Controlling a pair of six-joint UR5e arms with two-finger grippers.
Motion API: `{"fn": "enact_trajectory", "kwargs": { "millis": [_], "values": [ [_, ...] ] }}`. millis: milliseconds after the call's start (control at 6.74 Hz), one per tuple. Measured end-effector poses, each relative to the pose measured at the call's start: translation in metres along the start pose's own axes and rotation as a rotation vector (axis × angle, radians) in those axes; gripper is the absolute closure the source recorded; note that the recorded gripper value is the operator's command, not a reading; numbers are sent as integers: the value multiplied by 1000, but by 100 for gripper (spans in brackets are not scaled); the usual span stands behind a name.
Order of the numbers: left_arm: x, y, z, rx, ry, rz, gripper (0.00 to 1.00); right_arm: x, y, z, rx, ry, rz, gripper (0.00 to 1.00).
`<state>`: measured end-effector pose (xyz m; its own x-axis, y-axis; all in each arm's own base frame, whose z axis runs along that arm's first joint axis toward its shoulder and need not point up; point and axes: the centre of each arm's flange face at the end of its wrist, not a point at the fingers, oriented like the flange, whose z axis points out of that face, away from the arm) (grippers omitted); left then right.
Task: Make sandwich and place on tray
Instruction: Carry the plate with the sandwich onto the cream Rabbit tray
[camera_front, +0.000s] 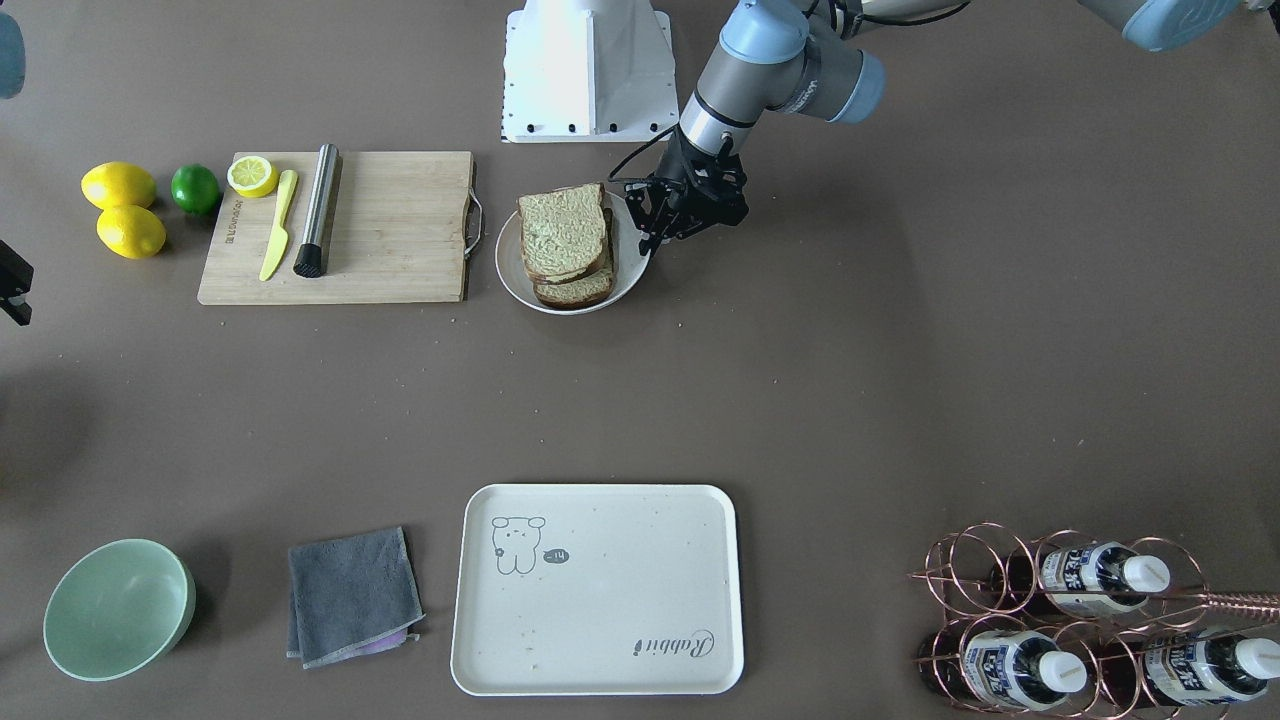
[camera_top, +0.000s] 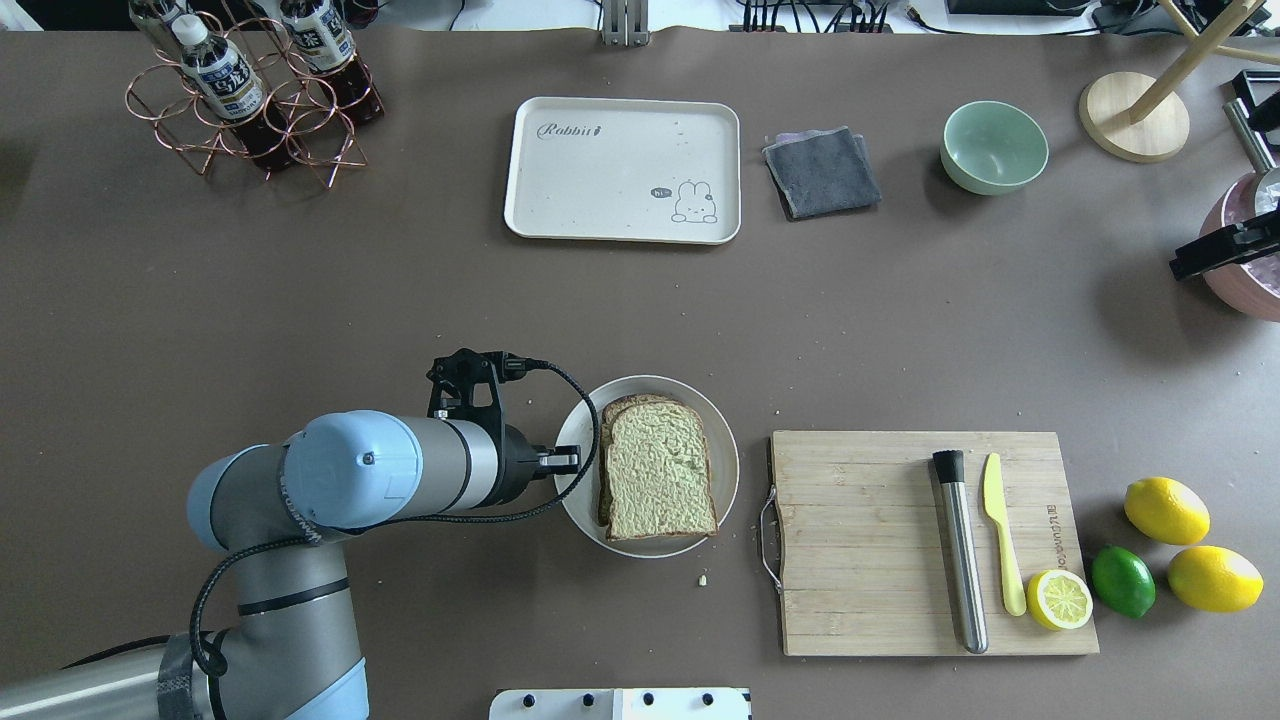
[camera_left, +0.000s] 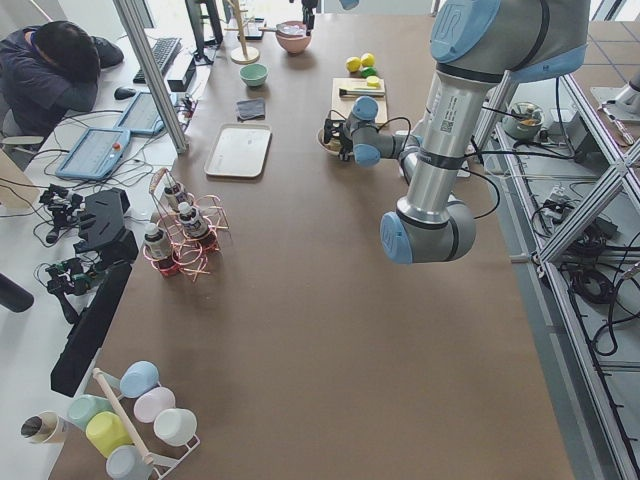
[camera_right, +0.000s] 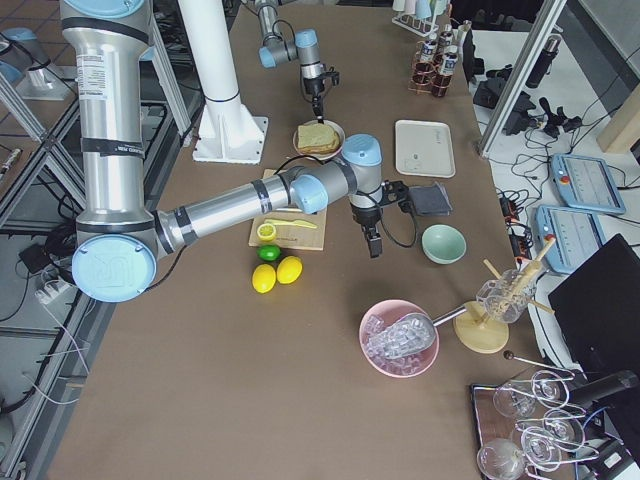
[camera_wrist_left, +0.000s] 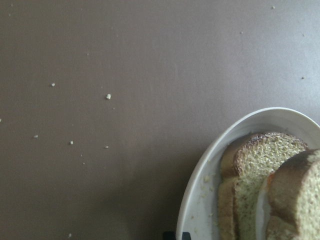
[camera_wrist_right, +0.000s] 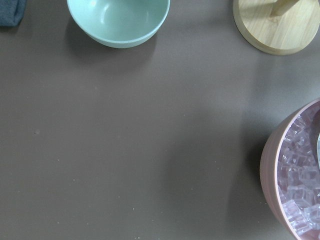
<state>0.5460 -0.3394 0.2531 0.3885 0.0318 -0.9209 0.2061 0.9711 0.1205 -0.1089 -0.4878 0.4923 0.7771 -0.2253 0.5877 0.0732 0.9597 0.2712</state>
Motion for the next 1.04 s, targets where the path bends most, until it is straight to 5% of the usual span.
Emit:
{"fn": "enact_trajectory", "kwargs": {
  "millis": [445, 1039],
  "values": [
    [-7, -101, -5, 15, -16, -16, 100, 34, 6, 1, -57, -103, 57, 0],
    [4, -264, 34, 81, -77, -49, 100, 99, 30, -13, -105, -86, 24, 0]
  ]
}}
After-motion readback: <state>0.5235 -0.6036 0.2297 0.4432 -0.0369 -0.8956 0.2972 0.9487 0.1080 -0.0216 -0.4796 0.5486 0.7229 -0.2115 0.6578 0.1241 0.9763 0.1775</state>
